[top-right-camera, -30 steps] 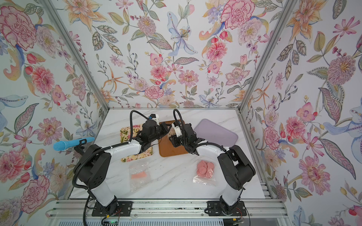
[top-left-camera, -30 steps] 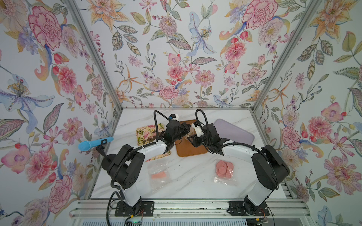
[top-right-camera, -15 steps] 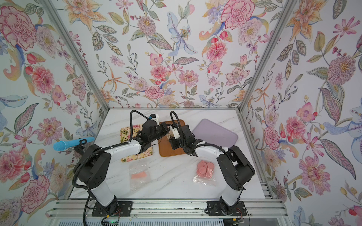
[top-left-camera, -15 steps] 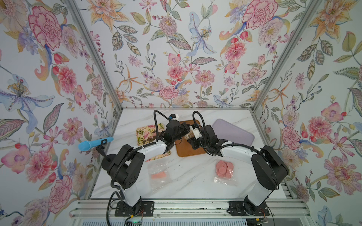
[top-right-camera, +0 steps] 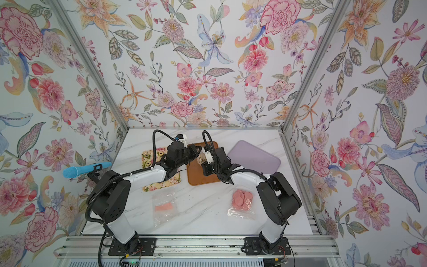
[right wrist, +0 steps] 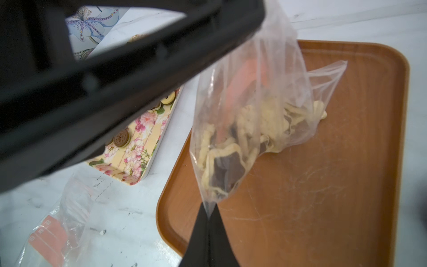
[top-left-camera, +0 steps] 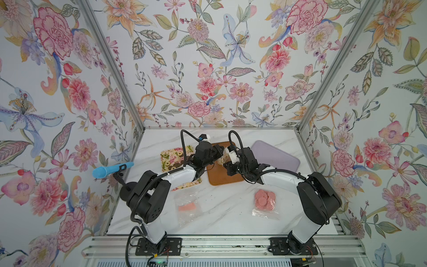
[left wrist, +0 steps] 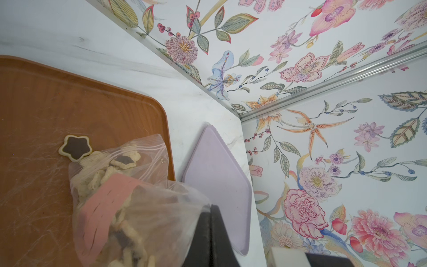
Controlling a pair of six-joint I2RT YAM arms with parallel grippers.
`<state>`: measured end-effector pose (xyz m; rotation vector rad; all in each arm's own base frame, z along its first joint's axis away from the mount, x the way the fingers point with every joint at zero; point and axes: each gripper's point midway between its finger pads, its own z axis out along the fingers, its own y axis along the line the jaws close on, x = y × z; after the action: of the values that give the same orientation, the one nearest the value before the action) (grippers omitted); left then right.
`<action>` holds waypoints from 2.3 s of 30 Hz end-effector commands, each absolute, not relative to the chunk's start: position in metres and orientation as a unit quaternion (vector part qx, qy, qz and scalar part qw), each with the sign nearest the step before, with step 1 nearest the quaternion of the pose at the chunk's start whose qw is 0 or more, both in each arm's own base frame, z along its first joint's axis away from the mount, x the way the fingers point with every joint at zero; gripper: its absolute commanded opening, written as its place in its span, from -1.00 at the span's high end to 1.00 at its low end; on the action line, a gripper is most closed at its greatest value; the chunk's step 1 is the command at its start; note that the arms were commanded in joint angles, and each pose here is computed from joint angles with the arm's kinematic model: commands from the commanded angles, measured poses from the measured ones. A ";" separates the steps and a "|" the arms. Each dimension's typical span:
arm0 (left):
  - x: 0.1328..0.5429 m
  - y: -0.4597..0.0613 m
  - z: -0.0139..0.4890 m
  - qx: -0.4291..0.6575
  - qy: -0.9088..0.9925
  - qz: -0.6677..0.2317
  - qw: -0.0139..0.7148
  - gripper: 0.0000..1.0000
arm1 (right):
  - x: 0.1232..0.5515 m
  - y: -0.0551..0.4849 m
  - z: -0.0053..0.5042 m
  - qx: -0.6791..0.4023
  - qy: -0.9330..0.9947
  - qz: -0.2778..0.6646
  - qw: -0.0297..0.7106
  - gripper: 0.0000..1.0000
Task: Pour cookies out of the ziploc bag
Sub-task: 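Pour the cookies out of the ziploc bag onto the tray.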
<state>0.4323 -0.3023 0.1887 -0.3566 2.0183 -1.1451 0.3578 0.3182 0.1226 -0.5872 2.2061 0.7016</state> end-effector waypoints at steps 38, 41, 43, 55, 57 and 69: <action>0.441 -0.310 0.226 -0.094 0.776 -0.470 0.411 1.00 | 0.361 0.302 0.206 -0.250 0.822 0.280 0.428 1.00; 0.440 -0.310 0.227 -0.095 0.773 -0.475 0.410 1.00 | 0.359 0.302 0.210 -0.251 0.820 0.282 0.430 1.00; 0.439 -0.309 0.228 -0.094 0.772 -0.476 0.411 1.00 | 0.359 0.302 0.213 -0.252 0.818 0.283 0.432 1.00; 0.437 -0.310 0.230 -0.092 0.769 -0.480 0.412 1.00 | 0.357 0.301 0.222 -0.256 0.817 0.278 0.436 1.00; 0.437 -0.310 0.232 -0.090 0.769 -0.480 0.413 1.00 | 0.358 0.300 0.223 -0.257 0.818 0.275 0.436 1.00; 0.443 -0.298 0.232 -0.089 0.775 -0.460 0.425 1.00 | 0.382 0.282 0.201 -0.211 0.846 0.254 0.418 1.00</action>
<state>0.4390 -0.3103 0.2196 -0.2396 1.9678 -1.1849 0.3664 0.2899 0.1986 -0.5894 2.1048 0.6525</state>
